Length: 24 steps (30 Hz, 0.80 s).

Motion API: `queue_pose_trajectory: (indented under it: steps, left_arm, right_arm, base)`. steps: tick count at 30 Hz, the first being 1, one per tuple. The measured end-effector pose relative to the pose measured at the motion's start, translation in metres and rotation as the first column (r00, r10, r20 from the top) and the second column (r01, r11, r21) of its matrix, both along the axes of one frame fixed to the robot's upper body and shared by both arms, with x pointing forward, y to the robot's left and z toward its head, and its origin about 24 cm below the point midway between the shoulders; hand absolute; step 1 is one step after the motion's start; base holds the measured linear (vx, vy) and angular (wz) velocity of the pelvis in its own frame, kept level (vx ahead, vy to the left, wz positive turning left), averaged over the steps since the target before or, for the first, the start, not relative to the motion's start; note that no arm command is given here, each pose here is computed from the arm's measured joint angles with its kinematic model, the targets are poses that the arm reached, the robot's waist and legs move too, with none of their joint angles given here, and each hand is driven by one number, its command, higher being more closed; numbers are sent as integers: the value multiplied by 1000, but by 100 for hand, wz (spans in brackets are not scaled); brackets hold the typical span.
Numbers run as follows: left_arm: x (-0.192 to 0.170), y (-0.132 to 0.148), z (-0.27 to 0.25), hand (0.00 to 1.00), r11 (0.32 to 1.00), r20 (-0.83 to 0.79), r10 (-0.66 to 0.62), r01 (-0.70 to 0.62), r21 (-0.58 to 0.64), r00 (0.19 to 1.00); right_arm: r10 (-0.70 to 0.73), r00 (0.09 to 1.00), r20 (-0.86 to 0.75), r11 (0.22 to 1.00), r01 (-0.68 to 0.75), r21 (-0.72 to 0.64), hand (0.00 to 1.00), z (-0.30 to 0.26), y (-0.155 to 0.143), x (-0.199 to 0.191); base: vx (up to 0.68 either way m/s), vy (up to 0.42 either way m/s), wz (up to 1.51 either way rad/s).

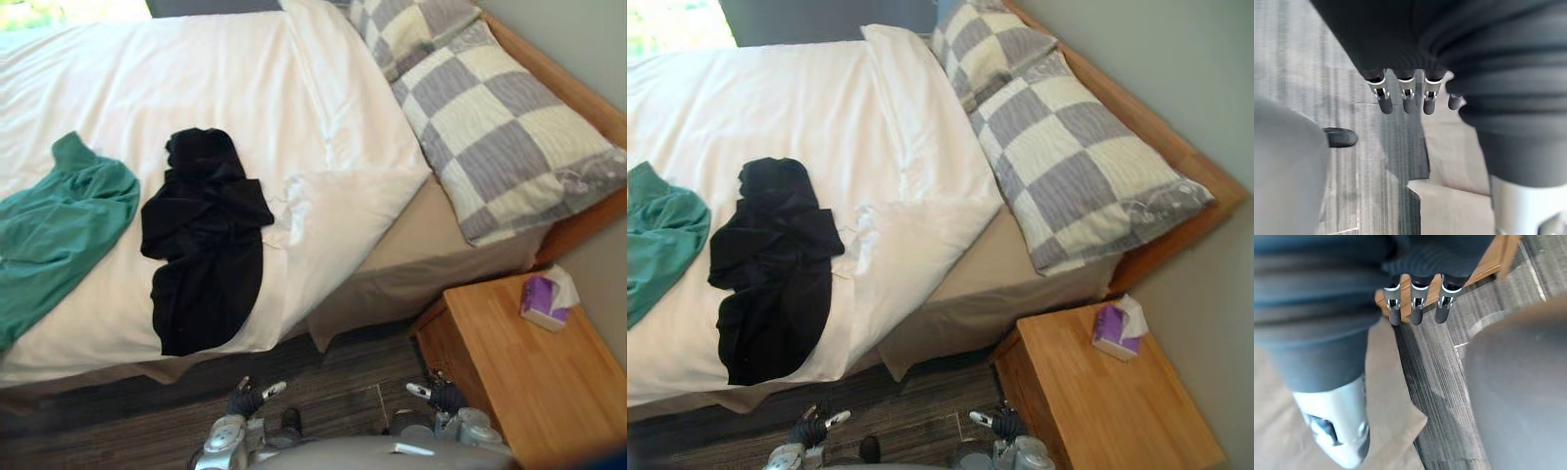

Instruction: Tidy the bed and pick cloth on bed and put in laundry

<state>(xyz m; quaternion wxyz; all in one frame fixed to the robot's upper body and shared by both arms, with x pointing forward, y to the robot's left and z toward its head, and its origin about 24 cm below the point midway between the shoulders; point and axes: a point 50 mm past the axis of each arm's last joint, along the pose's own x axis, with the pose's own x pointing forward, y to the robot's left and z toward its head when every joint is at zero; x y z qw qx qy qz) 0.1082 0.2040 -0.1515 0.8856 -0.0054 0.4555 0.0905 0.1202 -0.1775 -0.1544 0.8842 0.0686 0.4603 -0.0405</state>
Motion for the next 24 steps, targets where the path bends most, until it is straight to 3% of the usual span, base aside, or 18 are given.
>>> queue_pose_trajectory:
  steps: [6,11,14,18,20,23,24]
  left_arm:
    - [-2,-9,-1,0,1000,7,3,-3,-24,1000]
    - [-3,-7,-2,0,1000,2,-14,14,-24,1000]
    - [-3,-7,-2,0,1000,-2,-12,12,-25,1000]
    - [-4,-3,-1,0,1000,-1,13,-13,-21,1000]
    - [-5,-2,-2,0,999,-9,25,-25,-22,1000]
    - [-9,4,-1,0,998,-19,52,-53,-17,998]
    - [-9,4,-1,0,998,-19,52,-53,-17,998]
  right_arm:
    - [-31,999,9,999,31,-7,0,0,1,3]
    - [-155,988,-16,988,155,19,0,-2,2,-3]
    - [-300,953,-39,953,302,31,0,-4,-3,-10]
    - [-541,841,-31,841,540,-18,0,-5,-28,-36]
    - [-662,746,72,739,666,-100,0,5,-61,-49]
    - [-671,685,284,654,727,-209,0,35,-104,-43]
    - [-669,683,295,650,729,-214,0,37,-106,-42]
  base:
    - [58,-46,9]
    - [-14,-56,-5]
    - [-64,-27,-15]
    - [-102,-11,-13]
    - [-154,22,-10]
    - [-139,35,-11]
    - [-94,46,2]
